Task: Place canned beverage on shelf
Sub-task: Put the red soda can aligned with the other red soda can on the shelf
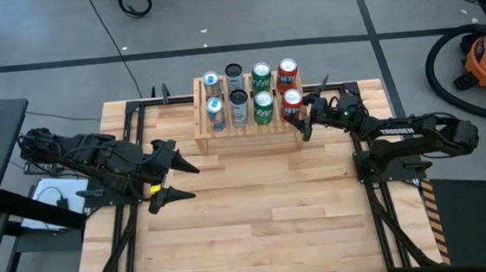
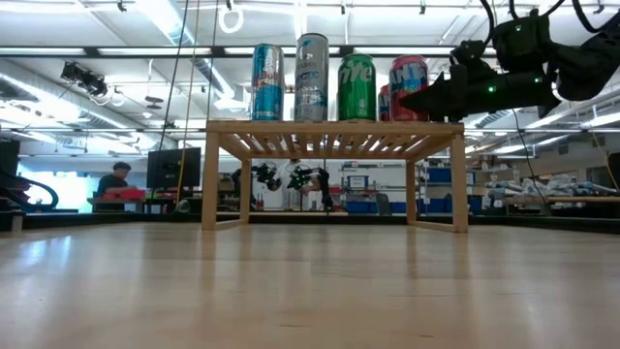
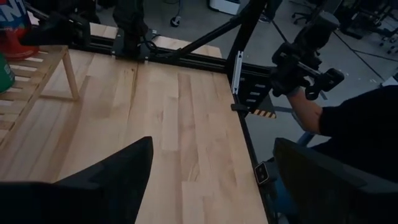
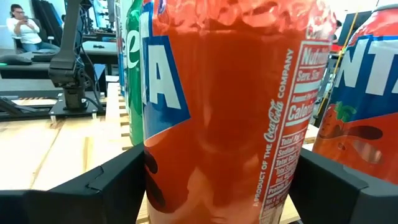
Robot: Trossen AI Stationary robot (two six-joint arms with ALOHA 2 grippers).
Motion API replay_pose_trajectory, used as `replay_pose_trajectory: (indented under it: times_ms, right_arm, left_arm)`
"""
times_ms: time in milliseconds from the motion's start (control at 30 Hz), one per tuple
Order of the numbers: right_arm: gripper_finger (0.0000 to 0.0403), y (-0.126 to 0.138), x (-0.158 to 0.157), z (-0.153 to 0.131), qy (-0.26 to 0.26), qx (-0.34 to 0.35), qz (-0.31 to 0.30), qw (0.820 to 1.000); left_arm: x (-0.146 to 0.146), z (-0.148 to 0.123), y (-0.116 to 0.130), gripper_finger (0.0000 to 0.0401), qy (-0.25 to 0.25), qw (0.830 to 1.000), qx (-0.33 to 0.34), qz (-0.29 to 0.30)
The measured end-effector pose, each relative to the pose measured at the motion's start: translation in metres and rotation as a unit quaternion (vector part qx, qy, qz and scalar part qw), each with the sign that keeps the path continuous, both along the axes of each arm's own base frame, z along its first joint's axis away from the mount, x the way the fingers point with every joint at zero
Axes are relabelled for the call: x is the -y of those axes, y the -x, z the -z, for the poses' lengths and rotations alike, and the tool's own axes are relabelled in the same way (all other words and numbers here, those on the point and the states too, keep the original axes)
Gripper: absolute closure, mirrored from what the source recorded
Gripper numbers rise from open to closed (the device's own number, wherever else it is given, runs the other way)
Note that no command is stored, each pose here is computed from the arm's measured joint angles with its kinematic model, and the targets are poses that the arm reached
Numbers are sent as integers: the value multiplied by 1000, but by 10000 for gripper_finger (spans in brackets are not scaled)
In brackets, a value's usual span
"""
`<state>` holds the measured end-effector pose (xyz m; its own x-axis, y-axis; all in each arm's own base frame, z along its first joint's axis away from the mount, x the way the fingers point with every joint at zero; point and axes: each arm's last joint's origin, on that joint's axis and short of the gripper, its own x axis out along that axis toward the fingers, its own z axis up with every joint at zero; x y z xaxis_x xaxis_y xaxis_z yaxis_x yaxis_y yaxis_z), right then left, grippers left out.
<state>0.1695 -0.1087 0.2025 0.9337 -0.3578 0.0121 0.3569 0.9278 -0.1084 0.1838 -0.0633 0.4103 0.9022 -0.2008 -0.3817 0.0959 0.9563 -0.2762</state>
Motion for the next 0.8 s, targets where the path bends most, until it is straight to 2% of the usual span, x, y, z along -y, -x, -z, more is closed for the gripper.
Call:
replay_pose_trajectory:
  times_ms: [267,600,800]
  right_arm:
    - [47,0,1,1,1,-7,4,1000]
    - [6,1,1,2,5,-9,3,1000]
    - [10,8,-5,-13,1,37,-10,999]
  left_arm:
    - [0,0,0,67,-1,1000,0,0]
    - [0,0,0,67,-4,1000,2,-8]
    - [-1,-1,1,67,-6,1000,7,-7]
